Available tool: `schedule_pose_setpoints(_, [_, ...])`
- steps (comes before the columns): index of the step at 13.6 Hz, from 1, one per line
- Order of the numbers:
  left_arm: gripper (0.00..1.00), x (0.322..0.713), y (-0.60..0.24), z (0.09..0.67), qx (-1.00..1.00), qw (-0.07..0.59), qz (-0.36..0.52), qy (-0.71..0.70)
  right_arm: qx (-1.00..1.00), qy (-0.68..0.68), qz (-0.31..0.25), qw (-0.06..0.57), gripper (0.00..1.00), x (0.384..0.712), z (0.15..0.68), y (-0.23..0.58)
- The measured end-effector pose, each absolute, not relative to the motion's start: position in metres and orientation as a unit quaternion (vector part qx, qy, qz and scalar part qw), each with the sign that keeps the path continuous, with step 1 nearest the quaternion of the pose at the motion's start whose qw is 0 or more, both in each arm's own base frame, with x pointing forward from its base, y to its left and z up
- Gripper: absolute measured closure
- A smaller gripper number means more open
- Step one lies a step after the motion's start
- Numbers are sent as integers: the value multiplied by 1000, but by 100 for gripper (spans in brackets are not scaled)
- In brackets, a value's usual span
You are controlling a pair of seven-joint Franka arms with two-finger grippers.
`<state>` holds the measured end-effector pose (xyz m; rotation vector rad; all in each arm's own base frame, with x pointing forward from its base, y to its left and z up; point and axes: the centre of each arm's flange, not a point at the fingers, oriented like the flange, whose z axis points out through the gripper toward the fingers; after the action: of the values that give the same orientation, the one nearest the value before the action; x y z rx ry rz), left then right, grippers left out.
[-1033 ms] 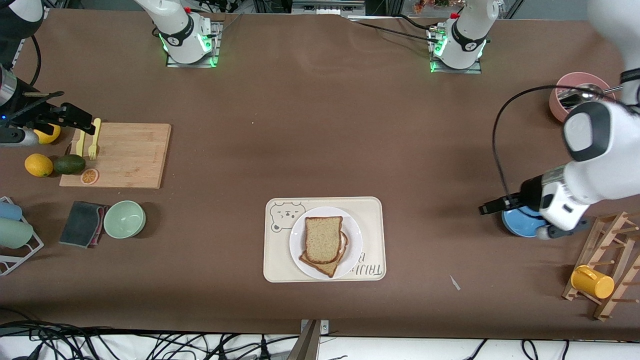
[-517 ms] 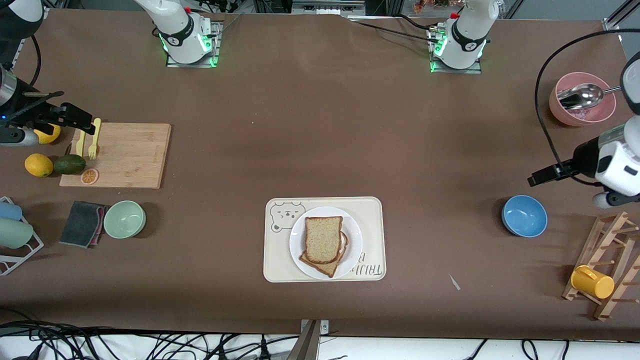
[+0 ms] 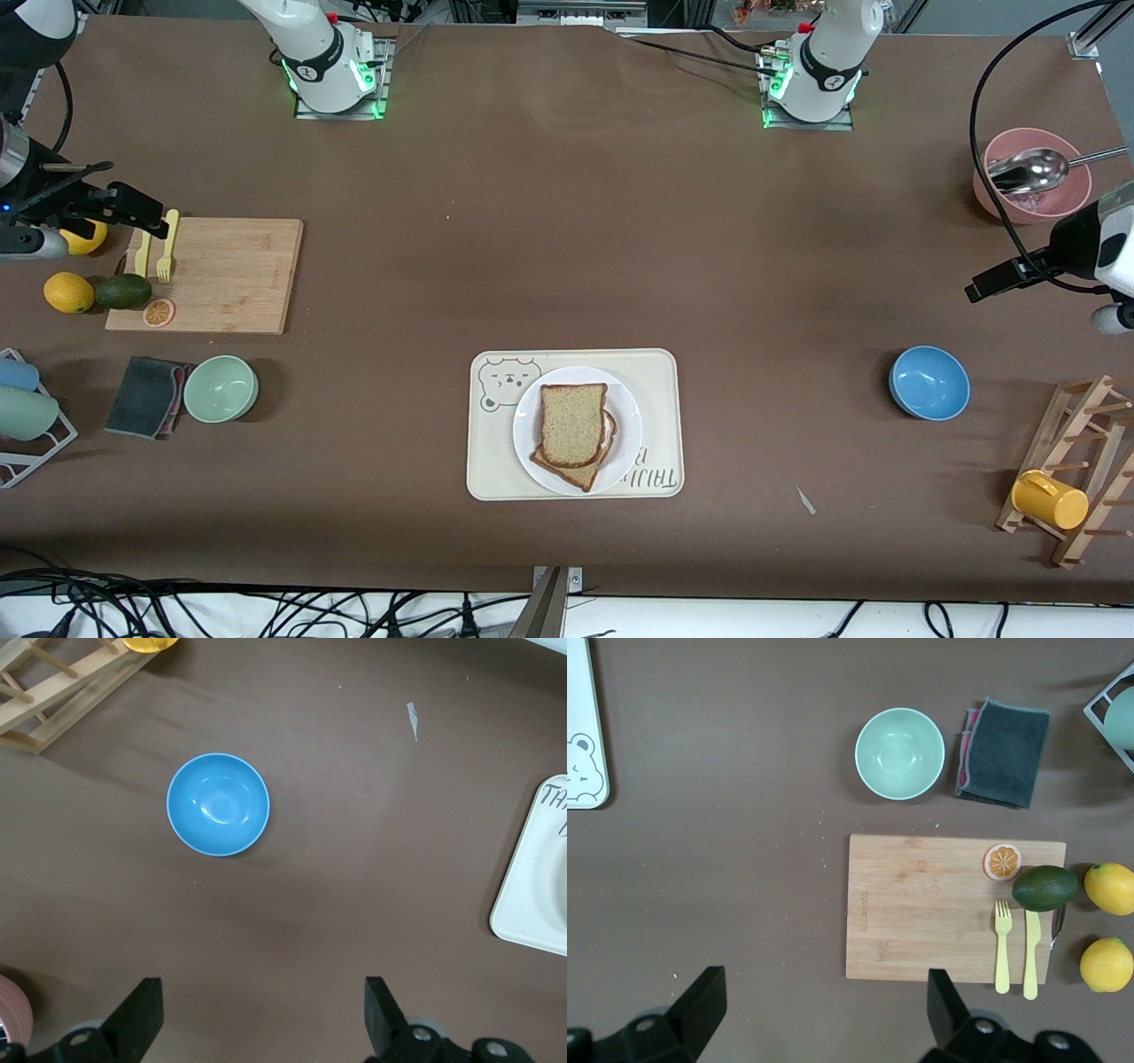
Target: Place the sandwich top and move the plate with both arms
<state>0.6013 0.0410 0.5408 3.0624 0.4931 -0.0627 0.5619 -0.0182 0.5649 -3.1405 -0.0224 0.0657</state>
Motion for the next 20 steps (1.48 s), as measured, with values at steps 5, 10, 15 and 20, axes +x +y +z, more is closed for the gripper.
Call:
schedule_pose_setpoints(5, [0, 594, 47, 554, 988, 12, -13, 153, -1000, -7, 21, 0, 0, 562, 565, -18])
schedule_pose_setpoints(10, [0, 590, 52, 555, 995, 13, -24, 93, -1000, -7, 21, 0, 0, 562, 565, -18])
schedule_pose_setpoints(15, [0, 584, 52, 559, 995, 33, -30, 87, -1000, -7, 21, 0, 0, 562, 565, -18])
schedule_pose_setpoints(20, [0, 574, 47, 580, 996, 33, -21, 82, -1000, -7, 21, 0, 0, 562, 565, -18])
